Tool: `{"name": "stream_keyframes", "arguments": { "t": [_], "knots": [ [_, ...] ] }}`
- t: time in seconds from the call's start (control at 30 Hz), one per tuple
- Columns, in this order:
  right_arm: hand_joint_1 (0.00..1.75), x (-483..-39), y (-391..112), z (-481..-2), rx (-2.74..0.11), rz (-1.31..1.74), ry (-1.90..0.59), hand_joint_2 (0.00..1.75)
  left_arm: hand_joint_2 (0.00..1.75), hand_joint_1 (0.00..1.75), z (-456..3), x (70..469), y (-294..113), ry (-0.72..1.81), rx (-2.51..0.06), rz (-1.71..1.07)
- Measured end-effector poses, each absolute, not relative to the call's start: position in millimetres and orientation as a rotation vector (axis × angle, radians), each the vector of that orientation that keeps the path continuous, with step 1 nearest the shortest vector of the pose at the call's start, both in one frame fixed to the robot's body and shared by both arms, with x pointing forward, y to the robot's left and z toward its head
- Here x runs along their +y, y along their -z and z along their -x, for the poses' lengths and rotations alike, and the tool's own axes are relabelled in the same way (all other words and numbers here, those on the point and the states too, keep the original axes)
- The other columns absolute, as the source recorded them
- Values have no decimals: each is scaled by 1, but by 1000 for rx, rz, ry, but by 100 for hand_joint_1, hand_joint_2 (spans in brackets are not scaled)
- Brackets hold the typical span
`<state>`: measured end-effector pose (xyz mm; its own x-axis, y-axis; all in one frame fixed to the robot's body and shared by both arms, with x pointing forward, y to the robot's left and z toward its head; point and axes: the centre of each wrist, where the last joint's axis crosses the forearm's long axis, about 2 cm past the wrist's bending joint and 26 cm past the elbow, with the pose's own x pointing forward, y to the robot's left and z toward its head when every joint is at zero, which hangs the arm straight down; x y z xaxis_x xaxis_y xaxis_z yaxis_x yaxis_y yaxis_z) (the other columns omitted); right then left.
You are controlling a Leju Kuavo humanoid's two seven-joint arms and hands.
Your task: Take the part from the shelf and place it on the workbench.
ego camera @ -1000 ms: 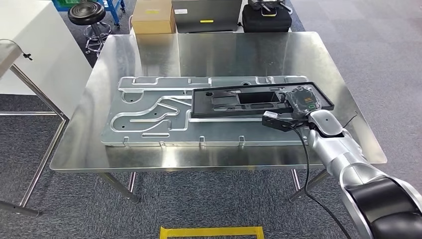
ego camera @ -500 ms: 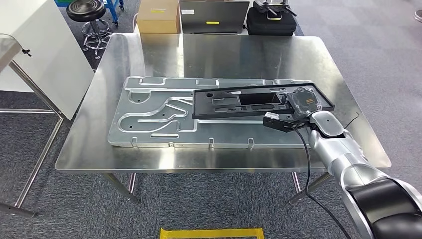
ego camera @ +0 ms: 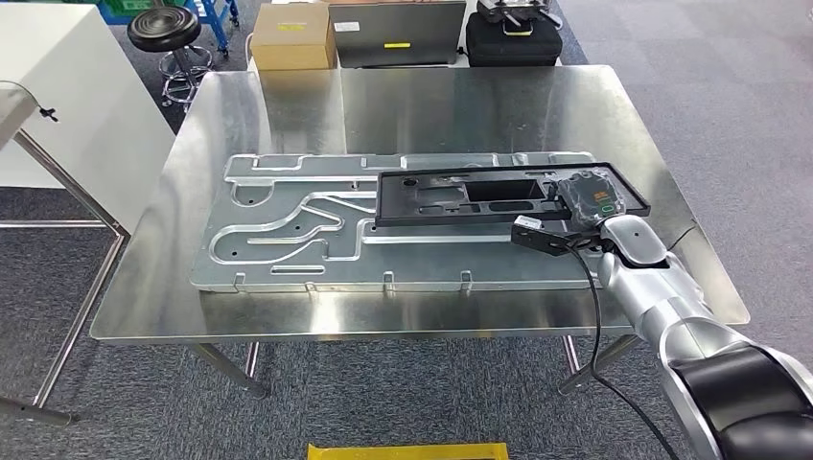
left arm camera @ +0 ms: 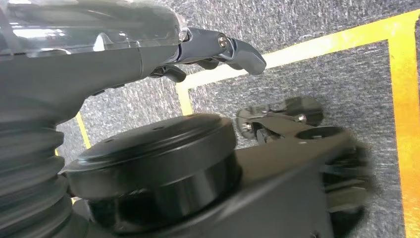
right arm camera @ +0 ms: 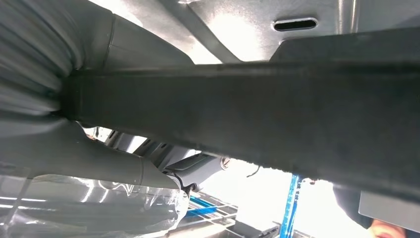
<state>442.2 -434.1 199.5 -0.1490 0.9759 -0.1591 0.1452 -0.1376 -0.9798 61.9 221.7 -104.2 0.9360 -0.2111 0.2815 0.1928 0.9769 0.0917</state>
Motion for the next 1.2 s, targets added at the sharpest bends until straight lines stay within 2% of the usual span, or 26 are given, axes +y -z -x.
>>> {"name": "stream_keyframes", "arguments": {
  "t": [0.13, 0.17, 0.3, 1.2],
  "knots": [
    [0, -434, -199, -442, -1355, 1340, -1377, 0, 175, 0, -62, 222, 104, 220, -310, -58],
    [0, -434, -199, -442, -1356, 1341, -1376, 0, 175, 0, -62, 222, 104, 227, -312, -57],
    [0, -434, -201, -443, -1359, 1341, -1372, 0, 0, 0, -60, 222, 105, 235, -318, -70],
    [0, -436, -215, -450, -1381, 1350, -1343, 0, 0, 0, -55, 223, 105, 195, -221, -121]
  ]
}}
